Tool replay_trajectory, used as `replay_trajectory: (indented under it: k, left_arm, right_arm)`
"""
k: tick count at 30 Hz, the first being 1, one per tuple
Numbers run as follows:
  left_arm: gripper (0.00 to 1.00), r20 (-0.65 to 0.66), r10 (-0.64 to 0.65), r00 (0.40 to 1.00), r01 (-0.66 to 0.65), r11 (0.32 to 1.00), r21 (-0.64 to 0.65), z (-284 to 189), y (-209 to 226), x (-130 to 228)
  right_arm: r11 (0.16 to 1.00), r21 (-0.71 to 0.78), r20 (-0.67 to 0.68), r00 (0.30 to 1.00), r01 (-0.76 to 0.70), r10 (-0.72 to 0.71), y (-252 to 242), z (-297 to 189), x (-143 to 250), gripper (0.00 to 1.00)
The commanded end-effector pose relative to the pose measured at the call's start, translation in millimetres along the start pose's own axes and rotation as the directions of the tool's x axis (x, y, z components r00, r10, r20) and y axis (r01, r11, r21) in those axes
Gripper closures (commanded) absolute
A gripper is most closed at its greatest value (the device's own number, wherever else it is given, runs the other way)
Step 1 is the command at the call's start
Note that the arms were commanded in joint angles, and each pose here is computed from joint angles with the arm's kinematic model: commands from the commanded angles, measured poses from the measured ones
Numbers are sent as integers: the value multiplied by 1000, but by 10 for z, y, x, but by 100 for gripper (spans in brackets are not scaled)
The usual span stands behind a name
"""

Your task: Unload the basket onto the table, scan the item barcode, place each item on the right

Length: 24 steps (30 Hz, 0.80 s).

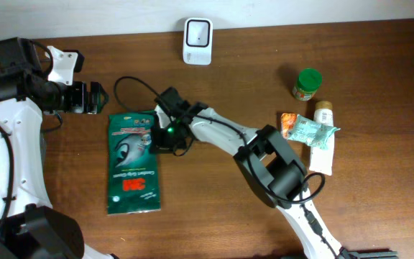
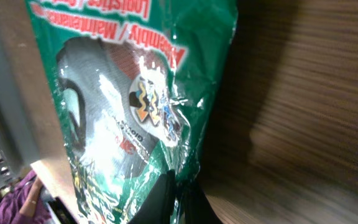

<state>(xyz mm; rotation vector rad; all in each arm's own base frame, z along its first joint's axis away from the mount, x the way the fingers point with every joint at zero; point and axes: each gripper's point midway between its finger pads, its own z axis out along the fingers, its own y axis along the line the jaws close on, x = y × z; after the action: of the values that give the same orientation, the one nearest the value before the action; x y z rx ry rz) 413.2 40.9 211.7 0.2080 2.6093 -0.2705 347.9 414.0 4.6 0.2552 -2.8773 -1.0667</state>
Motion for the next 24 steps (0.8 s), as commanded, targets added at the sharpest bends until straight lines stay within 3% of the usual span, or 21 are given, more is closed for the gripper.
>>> replay_trajectory:
  k: [1, 4, 10, 15, 18, 24]
  left_arm:
    - [1, 29, 23, 999, -23, 1000, -8, -93, -7, -63]
    - [1, 29, 23, 999, -23, 1000, -8, -93, -7, -63]
    - [1, 29, 23, 999, -23, 1000, -8, -93, -7, -63]
    - [1, 29, 23, 999, -23, 1000, -8, -93, -7, -63]
    - [1, 29, 23, 999, -23, 1000, -8, -93, -7, -63]
    - [1, 29, 23, 999, -23, 1000, -8, -93, -7, -63]
  right_arm:
    - [990, 139, 120, 993, 2, -19, -238, -604, -235, 96]
    - [970, 233, 140, 985, 68, -102, -344, -1221, -225, 96]
    - [955, 260, 81, 982, 145, -172, -283, -1640, 16, 96]
    - [956, 170, 95, 962, 237, -255, 300, -1382, 93, 96]
    - [940, 211, 176, 936, 267, -305, 593, -1192, 52, 96]
    - [939, 195, 175, 932, 284, -318, 615, -1232, 35, 96]
